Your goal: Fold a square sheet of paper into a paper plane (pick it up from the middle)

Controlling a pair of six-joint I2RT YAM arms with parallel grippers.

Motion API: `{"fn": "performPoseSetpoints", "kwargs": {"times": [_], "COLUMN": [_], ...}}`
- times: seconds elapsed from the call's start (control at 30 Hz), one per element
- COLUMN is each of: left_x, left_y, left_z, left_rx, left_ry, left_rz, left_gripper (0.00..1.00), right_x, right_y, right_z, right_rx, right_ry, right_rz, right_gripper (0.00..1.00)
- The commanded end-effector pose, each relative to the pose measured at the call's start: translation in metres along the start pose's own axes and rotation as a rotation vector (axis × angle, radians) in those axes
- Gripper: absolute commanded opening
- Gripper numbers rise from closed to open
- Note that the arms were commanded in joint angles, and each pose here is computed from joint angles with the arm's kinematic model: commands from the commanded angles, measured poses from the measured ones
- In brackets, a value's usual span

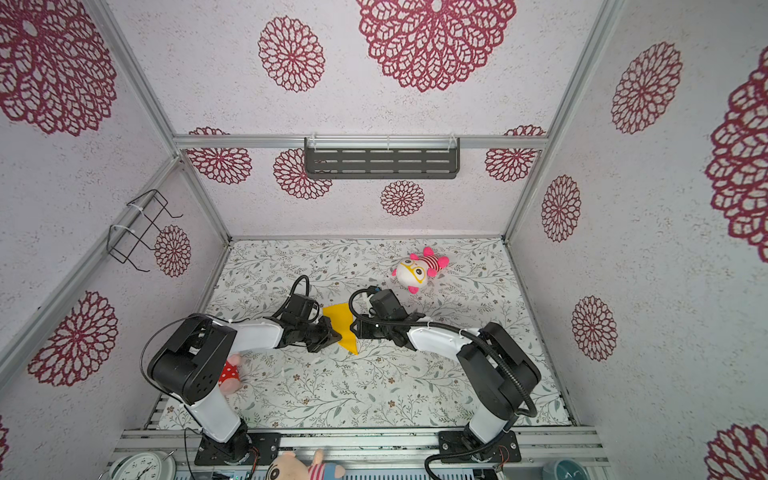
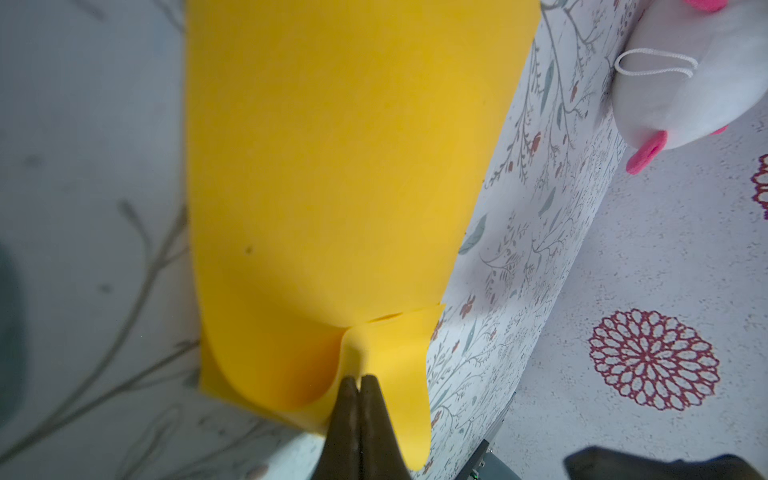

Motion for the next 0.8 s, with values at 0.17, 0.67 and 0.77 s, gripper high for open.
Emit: {"fn": "performPoseSetpoints", "kwargs": {"times": [0.17,0.67,0.77], "left_x": [-0.013,-0.013,-0.013], "left_y": [0.002,0.001,0.001], "left_z": [0.062,0.07,0.071], "left_rx": [0.07,0.074,0.076], "left_ry": [0.194,0.205,0.208], "left_rz": [-0.041,-0.049,-0.048], "left_gripper": [0.01,0.01,0.01], "right_x": [-0.02,-0.043,-0.046], "right_y": [-0.016,-0.021,-0.024], "right_z": [0.019,0.005,0.002], "right_rx": [-0.109,-0.101,-0.098], "right_ry": [0.096,0.03,0.021], "right_rz": [0.117,0.225,0.254], "right_gripper": [0.2,0.12,0.12]}}
Point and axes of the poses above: each gripper's point midway between its finger pads, its own x axis back along the fingers, its own z axis along the line the jaws close on, y = z × x, the point moved 2 cm from there along x, back along the fingers, and after that the axes turned 15 degrees about x, right-handed, at the moved point
